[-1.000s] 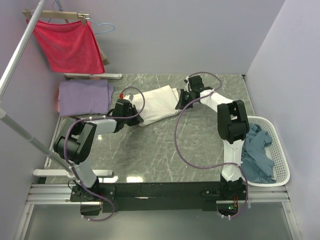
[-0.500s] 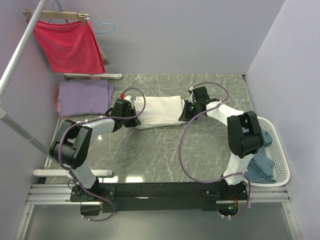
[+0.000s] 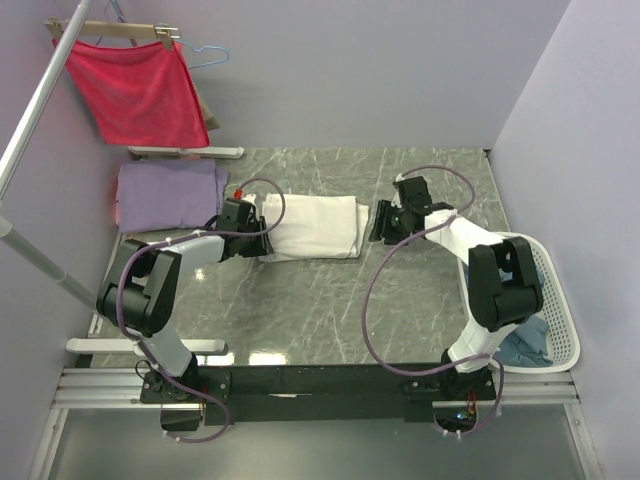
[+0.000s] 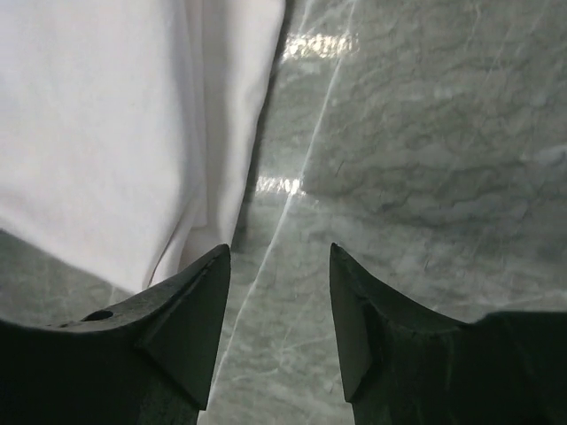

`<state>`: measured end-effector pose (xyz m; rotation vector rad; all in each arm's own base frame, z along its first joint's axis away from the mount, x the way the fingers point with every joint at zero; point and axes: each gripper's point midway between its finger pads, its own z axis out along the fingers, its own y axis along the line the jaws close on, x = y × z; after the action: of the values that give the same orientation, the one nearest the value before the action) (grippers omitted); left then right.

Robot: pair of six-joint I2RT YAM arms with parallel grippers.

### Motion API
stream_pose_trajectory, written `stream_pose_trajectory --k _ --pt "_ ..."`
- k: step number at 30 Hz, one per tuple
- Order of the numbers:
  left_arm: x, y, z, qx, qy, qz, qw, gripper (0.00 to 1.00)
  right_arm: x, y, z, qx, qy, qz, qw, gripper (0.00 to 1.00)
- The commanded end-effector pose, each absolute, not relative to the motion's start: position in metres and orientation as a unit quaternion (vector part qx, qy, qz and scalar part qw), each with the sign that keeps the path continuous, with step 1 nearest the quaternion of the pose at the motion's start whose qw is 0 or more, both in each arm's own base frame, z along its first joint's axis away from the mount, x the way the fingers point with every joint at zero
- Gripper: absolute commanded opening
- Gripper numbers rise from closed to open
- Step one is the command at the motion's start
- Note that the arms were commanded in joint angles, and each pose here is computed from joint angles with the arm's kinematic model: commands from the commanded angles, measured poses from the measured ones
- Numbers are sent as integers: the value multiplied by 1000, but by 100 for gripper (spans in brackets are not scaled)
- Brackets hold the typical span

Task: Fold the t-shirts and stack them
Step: Smooth out wrinkles on the folded tshirt

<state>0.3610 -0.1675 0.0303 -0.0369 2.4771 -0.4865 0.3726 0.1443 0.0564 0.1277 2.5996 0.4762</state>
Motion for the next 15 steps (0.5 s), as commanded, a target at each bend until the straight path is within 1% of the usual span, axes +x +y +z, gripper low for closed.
stream_pose_trajectory --k 1,7,11,15 --pt "359 -173 31 -4 934 -194 300 36 366 153 84 27 939 207 274 56" --pt "360 -175 34 -1 933 -197 302 35 350 179 89 7 930 263 258 57" --pt "362 -177 34 0 932 -199 302 33 341 193 81 -8 931 272 244 56" --pt "363 -177 33 -2 933 -200 300 31 337 205 77 -22 931 279 235 54"
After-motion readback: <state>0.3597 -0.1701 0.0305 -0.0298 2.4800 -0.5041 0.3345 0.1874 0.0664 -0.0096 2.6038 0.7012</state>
